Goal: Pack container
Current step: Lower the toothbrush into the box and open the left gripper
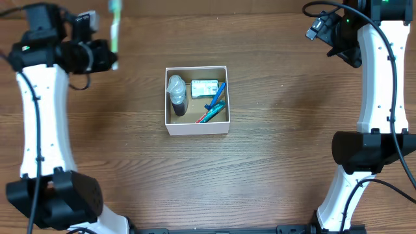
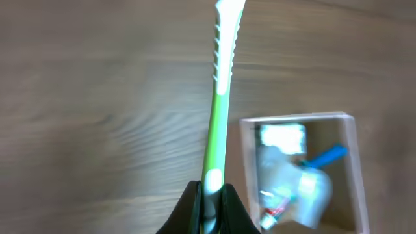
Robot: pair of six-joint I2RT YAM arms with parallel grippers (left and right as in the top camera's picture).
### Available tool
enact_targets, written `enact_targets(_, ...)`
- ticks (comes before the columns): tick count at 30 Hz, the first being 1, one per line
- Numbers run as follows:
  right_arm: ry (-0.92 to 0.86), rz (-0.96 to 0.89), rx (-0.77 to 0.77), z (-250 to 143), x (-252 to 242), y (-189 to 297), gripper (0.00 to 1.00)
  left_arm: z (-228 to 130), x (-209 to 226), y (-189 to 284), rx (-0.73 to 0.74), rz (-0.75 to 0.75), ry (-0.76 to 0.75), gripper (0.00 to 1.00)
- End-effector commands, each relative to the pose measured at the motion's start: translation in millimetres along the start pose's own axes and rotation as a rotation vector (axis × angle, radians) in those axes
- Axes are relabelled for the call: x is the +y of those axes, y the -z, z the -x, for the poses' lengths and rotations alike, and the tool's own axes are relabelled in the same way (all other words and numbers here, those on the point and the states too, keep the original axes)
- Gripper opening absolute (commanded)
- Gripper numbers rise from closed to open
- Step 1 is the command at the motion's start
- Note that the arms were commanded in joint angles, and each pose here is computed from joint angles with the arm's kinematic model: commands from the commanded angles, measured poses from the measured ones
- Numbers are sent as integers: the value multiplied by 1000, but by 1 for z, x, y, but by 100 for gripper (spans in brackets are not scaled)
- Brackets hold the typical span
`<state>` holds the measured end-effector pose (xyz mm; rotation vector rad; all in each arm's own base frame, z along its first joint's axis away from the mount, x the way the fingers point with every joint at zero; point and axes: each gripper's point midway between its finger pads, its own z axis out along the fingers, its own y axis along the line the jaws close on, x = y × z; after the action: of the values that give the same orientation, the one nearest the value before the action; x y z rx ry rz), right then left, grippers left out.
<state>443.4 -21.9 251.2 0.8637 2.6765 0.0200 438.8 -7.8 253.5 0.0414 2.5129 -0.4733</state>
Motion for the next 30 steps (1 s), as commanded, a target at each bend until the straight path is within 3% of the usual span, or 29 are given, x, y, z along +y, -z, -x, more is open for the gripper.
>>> enact_targets(1,-4,15,-21,3,1,8,100,-2,-93,21,-39,-130,-371,5)
enact_targets(4,-4,15,-21,3,1,8,100,-34,-146,10,46,-171,-603,7)
enact_targets(8,-4,15,-21,3,1,8,100,-57,-156,-2,138,-91,-692,7)
enact_targets(22,-4,15,-21,3,1,8,100,-151,-113,-75,425,-75,-616,8)
enact_targets(30,-4,15,-21,3,1,8,100,-192,-93,-109,467,-73,-598,12)
